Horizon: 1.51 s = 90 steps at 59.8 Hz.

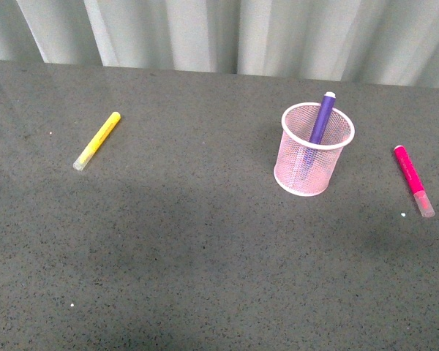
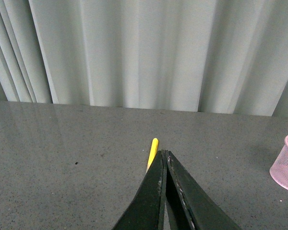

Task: Insert purple and pink pens into pink cup

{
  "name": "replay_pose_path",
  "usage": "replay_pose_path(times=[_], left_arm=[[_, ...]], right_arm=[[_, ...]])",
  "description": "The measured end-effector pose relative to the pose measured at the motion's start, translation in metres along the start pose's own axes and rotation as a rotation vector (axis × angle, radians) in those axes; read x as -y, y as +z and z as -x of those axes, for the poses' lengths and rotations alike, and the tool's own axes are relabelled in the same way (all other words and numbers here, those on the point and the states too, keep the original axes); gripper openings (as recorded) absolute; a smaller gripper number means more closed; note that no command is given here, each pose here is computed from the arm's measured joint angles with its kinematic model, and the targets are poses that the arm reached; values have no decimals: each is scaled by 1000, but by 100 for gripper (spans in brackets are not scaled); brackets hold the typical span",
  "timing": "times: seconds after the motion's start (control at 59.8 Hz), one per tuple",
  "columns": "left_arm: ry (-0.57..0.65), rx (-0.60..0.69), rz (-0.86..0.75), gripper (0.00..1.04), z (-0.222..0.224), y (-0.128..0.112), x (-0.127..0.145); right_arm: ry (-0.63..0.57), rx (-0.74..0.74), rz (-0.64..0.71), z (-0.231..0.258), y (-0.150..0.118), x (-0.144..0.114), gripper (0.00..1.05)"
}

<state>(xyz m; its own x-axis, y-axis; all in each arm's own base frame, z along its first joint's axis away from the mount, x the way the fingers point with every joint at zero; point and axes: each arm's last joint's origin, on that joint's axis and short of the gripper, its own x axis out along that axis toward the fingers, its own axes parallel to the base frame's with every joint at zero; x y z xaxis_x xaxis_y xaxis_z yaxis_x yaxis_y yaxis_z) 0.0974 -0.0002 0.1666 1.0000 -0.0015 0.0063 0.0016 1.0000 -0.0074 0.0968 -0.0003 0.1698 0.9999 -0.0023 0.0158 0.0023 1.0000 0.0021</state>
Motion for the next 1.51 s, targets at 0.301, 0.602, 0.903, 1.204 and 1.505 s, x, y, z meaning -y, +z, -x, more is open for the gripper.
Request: replay_pose_path(times=[0.301, 0.602, 0.903, 1.204, 1.505], left_arm=[[0, 0, 0, 61, 0, 0, 0], [0, 0, -1, 98, 0, 0, 0], [0, 0, -2, 98, 0, 0, 0], [0, 0, -2, 98, 0, 0, 0], [0, 0, -3, 98, 0, 0, 0]], right_arm=[[0, 0, 0, 0, 0, 0, 98], [-199, -110, -119, -12, 3, -2, 98], [-210, -248, -173, -131, 50, 48, 98], [-311, -628, -208, -241, -4, 76, 98], [-179, -843, -100, -279, -54, 47, 98]])
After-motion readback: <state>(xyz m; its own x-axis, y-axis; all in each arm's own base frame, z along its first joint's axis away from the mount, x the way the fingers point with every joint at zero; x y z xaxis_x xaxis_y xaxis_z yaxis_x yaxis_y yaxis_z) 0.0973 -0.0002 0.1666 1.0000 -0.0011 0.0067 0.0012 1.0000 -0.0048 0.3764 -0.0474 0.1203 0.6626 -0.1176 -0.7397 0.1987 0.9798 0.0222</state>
